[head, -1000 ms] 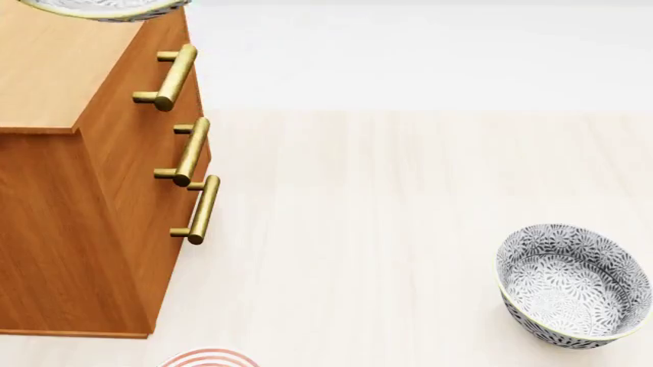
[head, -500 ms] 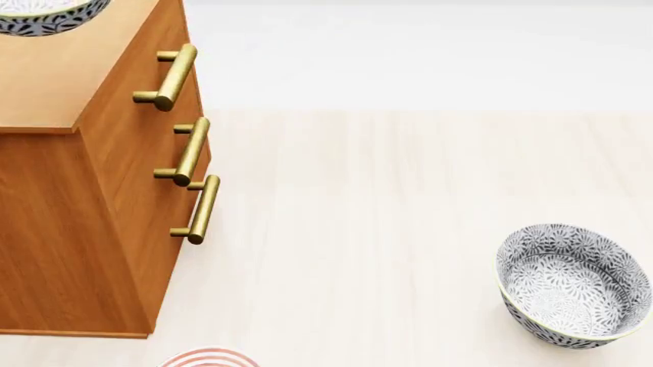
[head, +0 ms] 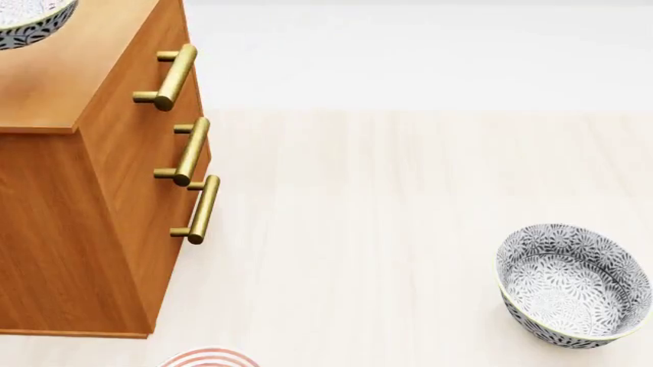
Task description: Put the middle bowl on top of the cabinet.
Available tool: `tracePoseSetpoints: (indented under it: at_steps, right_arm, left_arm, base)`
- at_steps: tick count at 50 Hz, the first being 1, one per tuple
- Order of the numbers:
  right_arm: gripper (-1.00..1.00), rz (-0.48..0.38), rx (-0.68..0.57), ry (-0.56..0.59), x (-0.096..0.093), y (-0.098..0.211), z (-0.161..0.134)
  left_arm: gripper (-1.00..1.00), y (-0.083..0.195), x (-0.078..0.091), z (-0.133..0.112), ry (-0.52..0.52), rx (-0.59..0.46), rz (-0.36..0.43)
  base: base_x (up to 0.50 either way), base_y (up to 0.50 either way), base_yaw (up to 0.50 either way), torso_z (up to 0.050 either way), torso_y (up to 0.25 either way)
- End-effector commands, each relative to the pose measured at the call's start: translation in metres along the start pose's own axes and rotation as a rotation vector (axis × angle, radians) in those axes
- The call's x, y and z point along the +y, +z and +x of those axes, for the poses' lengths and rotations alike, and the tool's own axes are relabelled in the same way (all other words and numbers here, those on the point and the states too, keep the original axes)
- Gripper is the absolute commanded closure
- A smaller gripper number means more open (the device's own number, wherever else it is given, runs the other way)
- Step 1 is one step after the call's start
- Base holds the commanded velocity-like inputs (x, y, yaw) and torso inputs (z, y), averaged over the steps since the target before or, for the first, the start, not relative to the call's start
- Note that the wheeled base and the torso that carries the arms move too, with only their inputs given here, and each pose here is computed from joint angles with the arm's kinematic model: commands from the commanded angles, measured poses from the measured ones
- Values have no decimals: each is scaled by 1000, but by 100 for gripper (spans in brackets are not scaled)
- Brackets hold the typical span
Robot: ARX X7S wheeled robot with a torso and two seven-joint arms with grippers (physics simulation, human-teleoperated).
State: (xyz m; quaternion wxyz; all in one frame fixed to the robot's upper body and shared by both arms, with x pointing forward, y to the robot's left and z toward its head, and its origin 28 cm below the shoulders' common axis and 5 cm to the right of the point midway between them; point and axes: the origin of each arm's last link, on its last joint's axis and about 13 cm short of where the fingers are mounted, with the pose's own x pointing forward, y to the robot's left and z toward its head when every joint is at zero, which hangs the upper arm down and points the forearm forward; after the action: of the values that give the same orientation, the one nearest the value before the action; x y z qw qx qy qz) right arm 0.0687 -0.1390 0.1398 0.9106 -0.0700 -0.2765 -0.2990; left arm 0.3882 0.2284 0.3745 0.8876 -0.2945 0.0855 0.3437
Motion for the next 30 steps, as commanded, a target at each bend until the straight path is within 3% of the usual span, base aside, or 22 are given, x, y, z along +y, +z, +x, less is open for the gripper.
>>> tracePoseSetpoints:
  at_steps: [1, 20, 24, 25, 30]
  right_arm:
    - [-100, 0, -2, 0, -1, 0, 0]
    - [-100, -2, -6, 1, 0, 1, 0]
    - [-100, -2, -7, 1, -1, 1, 0]
    - [-100, -2, -8, 1, -1, 2, -1]
    - [-100, -2, -7, 1, -2, 2, -1]
  left_arm:
    - [100, -8, 3, 15, 18, -9, 1]
    - [100, -25, 9, 35, 112, -24, 56]
    - [100, -26, 9, 35, 85, -30, 61]
    - [-100, -24, 9, 34, 53, -32, 51]
    - [-100, -23, 9, 31, 49, -45, 53]
  base:
    - [0, 0, 0, 0, 0]
    - [0, 0, 0, 0, 1]
    - [0, 0, 0, 0, 0]
    - [0, 0, 0, 0, 0]
    - [0, 0, 0, 0, 0]
